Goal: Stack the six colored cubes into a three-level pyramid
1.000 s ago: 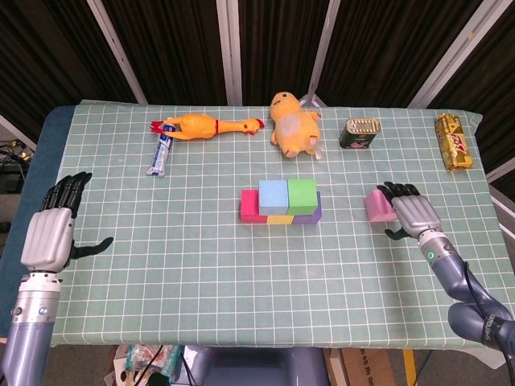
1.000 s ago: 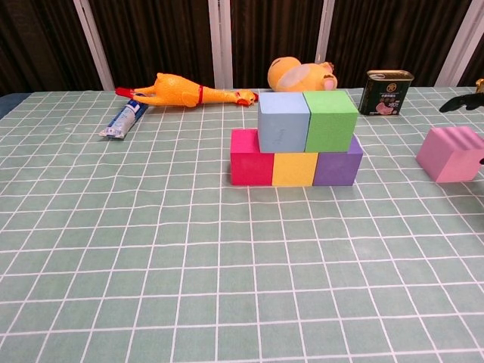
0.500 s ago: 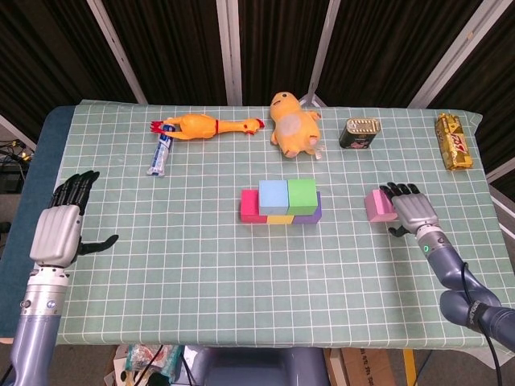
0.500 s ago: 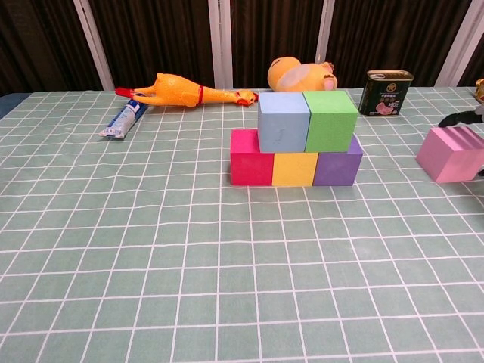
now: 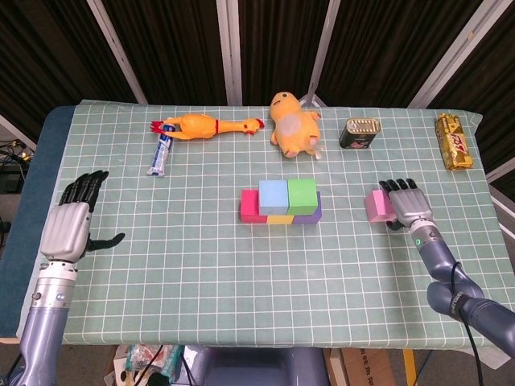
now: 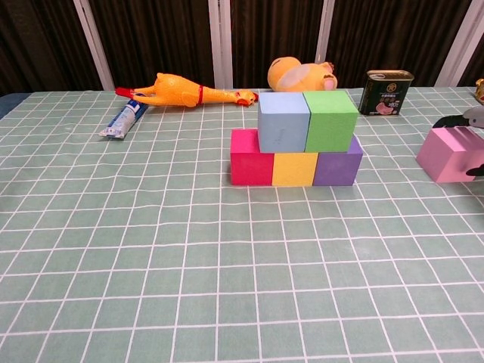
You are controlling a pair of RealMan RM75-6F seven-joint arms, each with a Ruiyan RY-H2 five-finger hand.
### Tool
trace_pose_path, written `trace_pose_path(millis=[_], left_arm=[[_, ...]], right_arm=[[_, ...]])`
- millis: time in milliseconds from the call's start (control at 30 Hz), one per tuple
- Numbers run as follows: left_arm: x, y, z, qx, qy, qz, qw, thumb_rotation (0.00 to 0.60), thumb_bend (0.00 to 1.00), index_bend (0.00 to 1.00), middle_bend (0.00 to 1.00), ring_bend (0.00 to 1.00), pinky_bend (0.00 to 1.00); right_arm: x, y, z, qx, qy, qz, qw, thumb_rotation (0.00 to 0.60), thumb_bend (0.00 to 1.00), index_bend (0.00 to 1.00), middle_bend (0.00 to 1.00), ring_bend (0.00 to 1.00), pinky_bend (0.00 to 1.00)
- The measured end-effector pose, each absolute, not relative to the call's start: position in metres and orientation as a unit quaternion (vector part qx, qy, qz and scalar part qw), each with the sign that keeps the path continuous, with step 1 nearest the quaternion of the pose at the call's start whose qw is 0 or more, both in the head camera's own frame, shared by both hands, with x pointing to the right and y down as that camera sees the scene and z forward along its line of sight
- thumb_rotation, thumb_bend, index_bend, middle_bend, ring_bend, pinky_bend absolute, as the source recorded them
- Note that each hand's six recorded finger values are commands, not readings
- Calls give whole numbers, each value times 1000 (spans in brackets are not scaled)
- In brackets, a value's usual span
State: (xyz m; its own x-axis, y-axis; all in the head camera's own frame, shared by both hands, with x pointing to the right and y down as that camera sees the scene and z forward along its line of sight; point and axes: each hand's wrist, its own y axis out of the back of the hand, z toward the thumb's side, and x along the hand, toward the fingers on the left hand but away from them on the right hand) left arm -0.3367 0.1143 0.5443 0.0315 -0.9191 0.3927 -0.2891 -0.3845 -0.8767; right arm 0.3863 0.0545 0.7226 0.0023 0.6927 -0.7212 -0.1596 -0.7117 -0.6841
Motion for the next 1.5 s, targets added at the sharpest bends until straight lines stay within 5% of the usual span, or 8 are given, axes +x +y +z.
trace_pose_path(millis=[167,533,967,1500], left_arm=[[-335,114,544,-653,464,-516,303,600,105,0,39,29,77],[-337,117,536,-656,471,-508,299,600,105,0,40,28,77],[-352,134,533,-652,451,-525,308,600,105,0,39,28,77],[-370,143,526,-655,442,-528,311,600,105,0,28,2,51]], right_arm=[[383,49,717,-635,-226,663,325,600,308,0,474,380,67],[385,36,689,-636,-251,649,334,600,308,0,475,381,68],[375,11,621,-633,-279,630,352,600,308,0,475,381,68],[293,7,545,-656,-281,596,369,600,308,0,475,381,68]])
